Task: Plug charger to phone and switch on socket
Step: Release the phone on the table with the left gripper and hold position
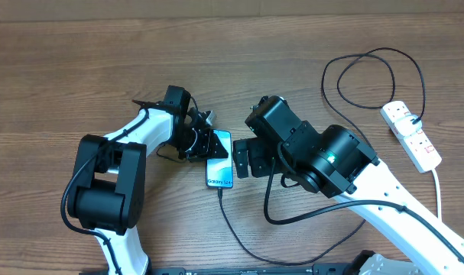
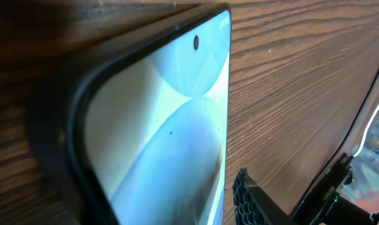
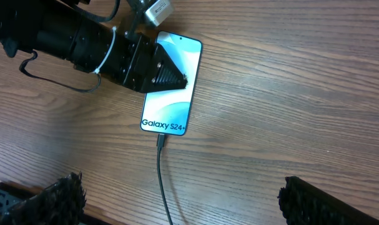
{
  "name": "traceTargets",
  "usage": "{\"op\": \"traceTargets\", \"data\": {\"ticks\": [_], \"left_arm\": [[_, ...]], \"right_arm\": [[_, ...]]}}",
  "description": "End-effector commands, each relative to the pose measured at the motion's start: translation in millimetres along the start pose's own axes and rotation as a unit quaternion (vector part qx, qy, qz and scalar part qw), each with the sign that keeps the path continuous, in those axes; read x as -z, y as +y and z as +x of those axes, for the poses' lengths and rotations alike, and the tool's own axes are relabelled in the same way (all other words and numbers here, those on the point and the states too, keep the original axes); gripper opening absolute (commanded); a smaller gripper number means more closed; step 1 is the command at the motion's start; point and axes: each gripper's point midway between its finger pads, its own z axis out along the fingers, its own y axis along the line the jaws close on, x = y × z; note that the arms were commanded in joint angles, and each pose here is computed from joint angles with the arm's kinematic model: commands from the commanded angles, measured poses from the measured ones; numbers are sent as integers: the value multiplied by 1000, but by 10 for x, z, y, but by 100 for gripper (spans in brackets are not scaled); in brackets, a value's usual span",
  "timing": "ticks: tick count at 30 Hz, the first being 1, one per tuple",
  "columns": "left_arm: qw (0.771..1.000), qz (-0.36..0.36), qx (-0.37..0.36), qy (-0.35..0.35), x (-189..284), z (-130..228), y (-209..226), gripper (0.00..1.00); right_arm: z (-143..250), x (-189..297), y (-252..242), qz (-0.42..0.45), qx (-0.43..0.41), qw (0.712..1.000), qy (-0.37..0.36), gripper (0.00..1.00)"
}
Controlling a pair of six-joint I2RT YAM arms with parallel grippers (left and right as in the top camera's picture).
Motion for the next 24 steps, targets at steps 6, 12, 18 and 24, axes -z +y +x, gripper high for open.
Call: {"op": "traceTargets", "data": {"ticks": [6, 12, 18, 24], "left_arm": [[990, -136, 37, 21, -36, 163, 570, 36], [989, -141, 40, 25, -30, 184, 589, 35], [982, -178, 53, 18, 10, 174, 709, 37], [982, -182, 51, 15, 14, 162, 723, 38]], "right_arm": [[-61, 56, 28, -8, -6, 1000, -12, 100], [-61, 56, 28, -8, -6, 1000, -12, 100], [-61, 56, 28, -8, -6, 1000, -12, 100], [-62, 56, 28, -8, -6, 1000, -12, 100]]}}
